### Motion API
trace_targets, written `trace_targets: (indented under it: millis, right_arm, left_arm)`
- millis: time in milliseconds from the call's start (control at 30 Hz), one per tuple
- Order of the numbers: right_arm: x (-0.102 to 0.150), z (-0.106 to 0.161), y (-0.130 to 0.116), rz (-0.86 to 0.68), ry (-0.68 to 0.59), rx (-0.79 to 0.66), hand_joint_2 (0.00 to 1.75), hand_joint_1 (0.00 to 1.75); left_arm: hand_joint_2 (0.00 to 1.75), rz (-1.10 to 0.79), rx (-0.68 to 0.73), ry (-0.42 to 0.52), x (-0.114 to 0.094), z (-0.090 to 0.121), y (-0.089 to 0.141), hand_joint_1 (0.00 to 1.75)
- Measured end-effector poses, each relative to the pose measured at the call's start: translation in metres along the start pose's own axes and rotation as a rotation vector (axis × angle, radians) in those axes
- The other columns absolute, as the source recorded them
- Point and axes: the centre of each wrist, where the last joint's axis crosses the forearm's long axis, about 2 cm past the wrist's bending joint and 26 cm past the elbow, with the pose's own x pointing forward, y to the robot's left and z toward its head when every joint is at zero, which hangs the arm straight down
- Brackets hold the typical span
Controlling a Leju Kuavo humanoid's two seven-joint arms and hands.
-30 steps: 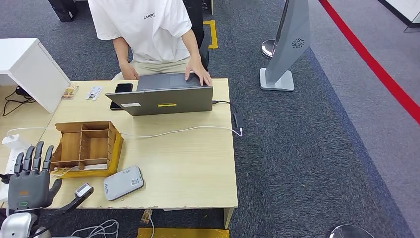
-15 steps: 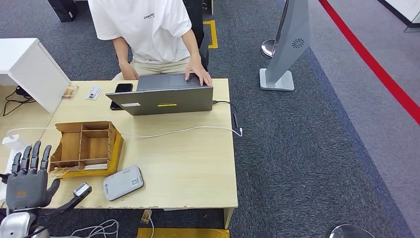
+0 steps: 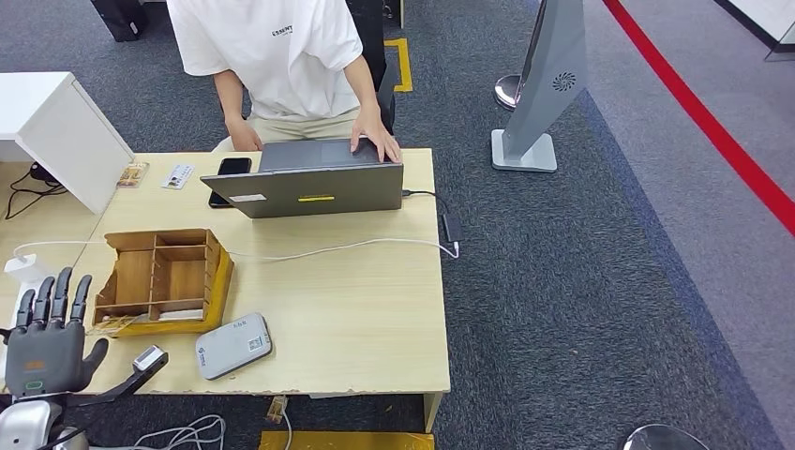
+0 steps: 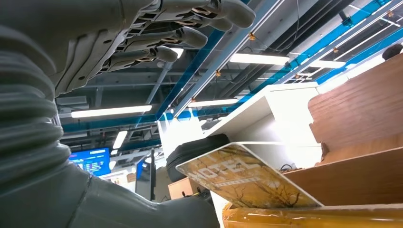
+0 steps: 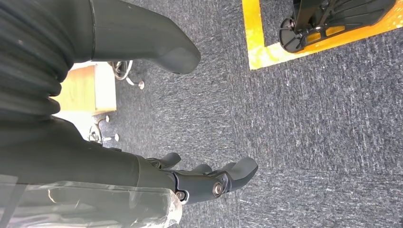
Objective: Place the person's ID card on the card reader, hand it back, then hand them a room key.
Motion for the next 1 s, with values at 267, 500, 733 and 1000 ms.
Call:
trace_targets:
  millis: [267, 500, 733, 1000]
  right_arm:
    - [0.0, 0.0, 0.0, 0.001, -0.005, -0.001, 1.75, 0.0]
    - [0.0, 0.0, 0.0, -0.004, -0.001, -0.002, 1.75, 0.0]
    - [0.0, 0.0, 0.0, -0.005, -0.001, -0.001, 1.75, 0.0]
    - [0.0, 0.0, 0.0, -0.005, -0.002, 0.0, 1.75, 0.0]
  left_arm:
    - [1.75, 0.011, -0.021, 0.035, 0.001, 0.004, -0.004, 0.0]
    - [1.75, 0.018, -0.044, 0.044, 0.002, 0.007, -0.009, 0.0]
    - [1.75, 0.026, -0.065, 0.046, 0.003, 0.011, -0.013, 0.87]
    - [1.75, 0.038, -0.081, 0.05, 0.004, 0.011, -0.016, 1.75]
